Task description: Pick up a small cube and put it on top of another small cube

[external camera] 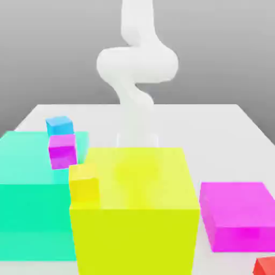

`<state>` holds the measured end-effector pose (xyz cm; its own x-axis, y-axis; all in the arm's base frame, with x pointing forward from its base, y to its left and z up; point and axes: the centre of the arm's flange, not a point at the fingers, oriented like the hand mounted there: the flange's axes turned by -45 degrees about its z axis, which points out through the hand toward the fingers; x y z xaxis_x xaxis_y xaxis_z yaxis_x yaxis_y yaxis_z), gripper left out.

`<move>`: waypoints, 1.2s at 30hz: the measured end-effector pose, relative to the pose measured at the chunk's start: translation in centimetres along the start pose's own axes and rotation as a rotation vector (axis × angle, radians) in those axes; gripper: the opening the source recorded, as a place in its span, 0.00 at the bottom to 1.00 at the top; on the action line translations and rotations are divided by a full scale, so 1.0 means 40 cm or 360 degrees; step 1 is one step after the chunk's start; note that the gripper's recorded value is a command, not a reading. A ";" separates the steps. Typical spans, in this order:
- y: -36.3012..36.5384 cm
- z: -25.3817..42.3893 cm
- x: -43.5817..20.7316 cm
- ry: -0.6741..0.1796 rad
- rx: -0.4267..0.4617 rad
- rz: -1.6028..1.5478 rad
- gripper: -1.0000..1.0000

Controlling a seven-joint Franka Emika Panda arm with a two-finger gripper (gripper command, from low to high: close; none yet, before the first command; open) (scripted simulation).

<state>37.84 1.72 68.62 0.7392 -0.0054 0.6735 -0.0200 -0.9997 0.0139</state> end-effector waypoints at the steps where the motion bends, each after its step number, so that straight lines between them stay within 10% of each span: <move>1: -0.020 0.043 0.005 -0.0041 -0.0015 -0.0007 0.50; 16: -0.307 0.636 -0.104 -0.0572 -0.0101 -0.0133 0.50; 36: -0.670 1.174 -0.648 -0.1167 0.0097 -0.0187 0.50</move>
<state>50.83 27.52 16.08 0.9941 0.1086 0.0036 0.1086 -0.9941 -0.0001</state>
